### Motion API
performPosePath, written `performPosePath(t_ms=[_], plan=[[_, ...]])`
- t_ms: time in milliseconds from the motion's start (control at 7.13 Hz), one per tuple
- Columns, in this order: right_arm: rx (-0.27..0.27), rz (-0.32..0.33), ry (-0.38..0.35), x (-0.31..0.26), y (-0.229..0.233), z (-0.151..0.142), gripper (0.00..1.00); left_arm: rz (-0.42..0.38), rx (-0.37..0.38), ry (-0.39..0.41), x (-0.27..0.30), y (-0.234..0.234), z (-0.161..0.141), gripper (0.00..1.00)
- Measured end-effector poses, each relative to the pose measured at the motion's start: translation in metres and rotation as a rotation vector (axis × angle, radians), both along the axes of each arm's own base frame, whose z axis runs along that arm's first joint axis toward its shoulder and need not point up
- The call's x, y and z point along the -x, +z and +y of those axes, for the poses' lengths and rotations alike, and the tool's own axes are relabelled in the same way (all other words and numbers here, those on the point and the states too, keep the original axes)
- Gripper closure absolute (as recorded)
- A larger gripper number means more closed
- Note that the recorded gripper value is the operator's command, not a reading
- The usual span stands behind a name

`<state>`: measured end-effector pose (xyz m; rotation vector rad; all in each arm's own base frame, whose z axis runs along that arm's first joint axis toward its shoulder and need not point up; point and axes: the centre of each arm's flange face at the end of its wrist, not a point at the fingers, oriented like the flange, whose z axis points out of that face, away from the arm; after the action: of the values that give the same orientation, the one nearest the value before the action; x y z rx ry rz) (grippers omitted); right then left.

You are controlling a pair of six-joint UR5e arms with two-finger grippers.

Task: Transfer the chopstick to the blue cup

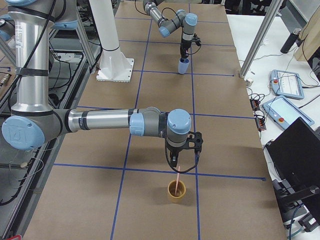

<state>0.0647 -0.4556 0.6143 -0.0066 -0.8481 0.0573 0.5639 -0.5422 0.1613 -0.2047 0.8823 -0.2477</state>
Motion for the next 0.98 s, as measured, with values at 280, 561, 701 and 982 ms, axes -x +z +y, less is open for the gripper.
performPosePath(t_ms=[280,561,701,982], plan=[[-0.002,0.001,0.0,0.0,-0.001,-0.001,0.0,0.013,-0.011,0.006,-0.004,0.001,0.004,0.31],[-0.006,0.002,-0.001,0.0,-0.002,-0.003,0.0,0.03,-0.024,0.009,-0.005,-0.002,0.006,0.02],[-0.008,0.003,-0.001,0.0,-0.003,-0.003,0.0,0.04,-0.032,0.007,-0.001,-0.007,0.006,0.02],[-0.034,0.013,-0.014,-0.002,-0.007,-0.006,0.0,0.07,-0.058,-0.03,0.038,-0.016,-0.005,0.02]])
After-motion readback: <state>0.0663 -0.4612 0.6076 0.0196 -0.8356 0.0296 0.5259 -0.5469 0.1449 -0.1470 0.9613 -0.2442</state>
